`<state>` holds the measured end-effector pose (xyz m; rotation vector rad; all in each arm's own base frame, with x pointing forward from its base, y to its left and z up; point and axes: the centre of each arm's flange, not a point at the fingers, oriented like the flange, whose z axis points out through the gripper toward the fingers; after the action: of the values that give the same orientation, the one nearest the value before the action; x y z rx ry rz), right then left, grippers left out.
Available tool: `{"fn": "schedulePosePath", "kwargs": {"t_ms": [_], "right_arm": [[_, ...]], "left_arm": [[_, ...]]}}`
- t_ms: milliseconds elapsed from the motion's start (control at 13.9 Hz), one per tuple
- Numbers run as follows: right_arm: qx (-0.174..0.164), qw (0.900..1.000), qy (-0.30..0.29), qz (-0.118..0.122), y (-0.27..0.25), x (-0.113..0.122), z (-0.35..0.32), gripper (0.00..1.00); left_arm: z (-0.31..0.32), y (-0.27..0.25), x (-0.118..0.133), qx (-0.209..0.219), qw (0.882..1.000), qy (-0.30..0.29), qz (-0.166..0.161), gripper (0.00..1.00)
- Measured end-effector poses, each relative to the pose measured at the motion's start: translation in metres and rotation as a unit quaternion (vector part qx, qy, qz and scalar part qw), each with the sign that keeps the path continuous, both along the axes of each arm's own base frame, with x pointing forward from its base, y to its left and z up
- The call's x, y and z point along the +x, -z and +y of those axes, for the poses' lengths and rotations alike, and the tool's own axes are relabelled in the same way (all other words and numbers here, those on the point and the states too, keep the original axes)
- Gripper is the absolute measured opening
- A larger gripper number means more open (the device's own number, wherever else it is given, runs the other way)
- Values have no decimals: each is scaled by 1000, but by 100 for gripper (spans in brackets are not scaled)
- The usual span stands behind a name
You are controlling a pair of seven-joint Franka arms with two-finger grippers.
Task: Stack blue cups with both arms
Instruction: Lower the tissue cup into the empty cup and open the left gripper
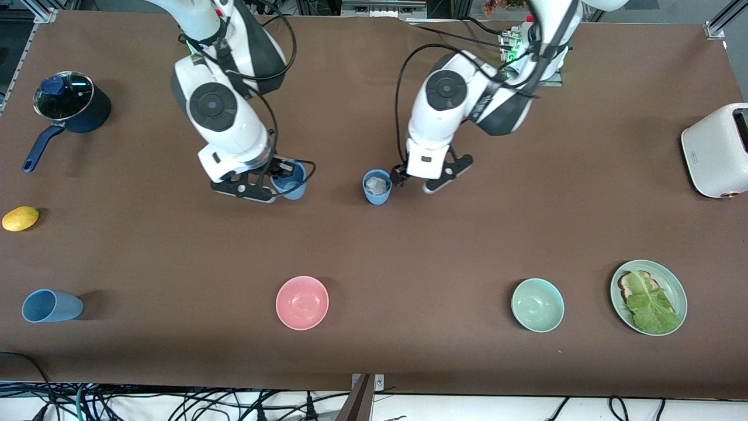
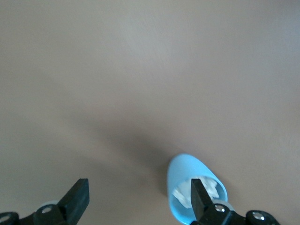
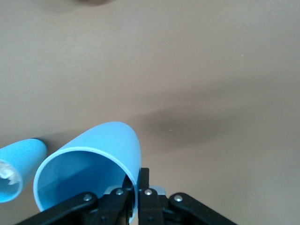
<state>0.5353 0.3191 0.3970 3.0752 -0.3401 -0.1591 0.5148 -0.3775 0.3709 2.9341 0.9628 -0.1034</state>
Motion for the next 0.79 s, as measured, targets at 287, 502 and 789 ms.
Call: {"fn": "schedulePosePath", "kwargs": {"t_ms": [287,502,789], "right_arm": [[-1,1000,20,-8,-14,-18,42,5],[0,999,43,-15,-16,-36,85,5],[-1,997,72,-18,2,-51,149,5]], "left_arm": [[88,-61,44,2,998,65,16,96],[159,-91,70,-4,992,125,24,96],[247,-116,93,-17,981,193,26,97]]}}
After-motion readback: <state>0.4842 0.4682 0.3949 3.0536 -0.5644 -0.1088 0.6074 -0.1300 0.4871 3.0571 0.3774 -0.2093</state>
